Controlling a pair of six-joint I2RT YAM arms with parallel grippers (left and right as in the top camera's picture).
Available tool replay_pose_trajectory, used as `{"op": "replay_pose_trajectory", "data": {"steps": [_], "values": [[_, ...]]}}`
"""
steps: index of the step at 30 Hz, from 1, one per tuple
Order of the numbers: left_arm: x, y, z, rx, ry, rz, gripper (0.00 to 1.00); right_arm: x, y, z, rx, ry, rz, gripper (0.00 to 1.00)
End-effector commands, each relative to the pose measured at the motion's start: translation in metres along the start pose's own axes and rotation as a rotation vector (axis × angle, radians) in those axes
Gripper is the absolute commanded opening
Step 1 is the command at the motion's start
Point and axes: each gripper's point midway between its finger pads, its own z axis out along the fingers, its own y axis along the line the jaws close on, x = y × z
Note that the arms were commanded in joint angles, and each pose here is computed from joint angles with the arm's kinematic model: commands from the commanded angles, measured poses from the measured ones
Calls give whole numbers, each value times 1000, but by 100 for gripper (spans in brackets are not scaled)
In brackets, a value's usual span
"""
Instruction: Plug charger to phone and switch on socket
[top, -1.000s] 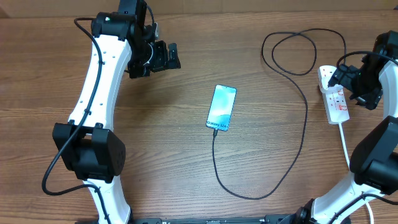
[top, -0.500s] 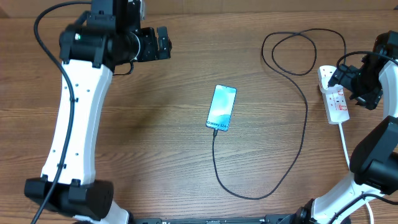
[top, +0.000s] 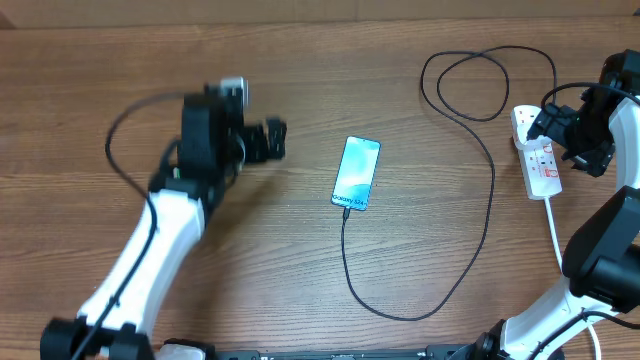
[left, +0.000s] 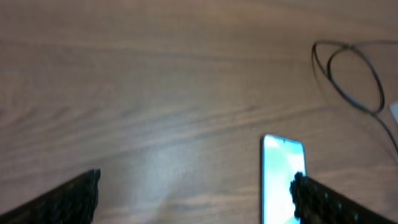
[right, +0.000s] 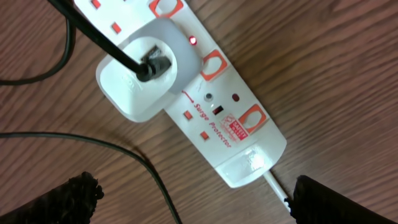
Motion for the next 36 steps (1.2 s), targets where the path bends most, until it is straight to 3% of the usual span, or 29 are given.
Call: {"op": "replay_pose_trajectory", "data": {"steps": [1,14,23,33,36], "values": [[28,7,-13,17,-48,-2,100,-1,-1,-6,-1,-17,-5,100],[111,54,-57,-18,-210,-81,100,-1,-1,-6,-1,-17,-5,100],[131,72,-80,-51,-339,-86,100,-1,-1,-6,-1,-17,-5,100],[151,100,-92,-215,-306,-121,100,-1,-1,-6,-1,-17,-5,100],[135,95,-103,-219,-384,-27,100,-1,-1,-6,-1,-17,-5,100]]}}
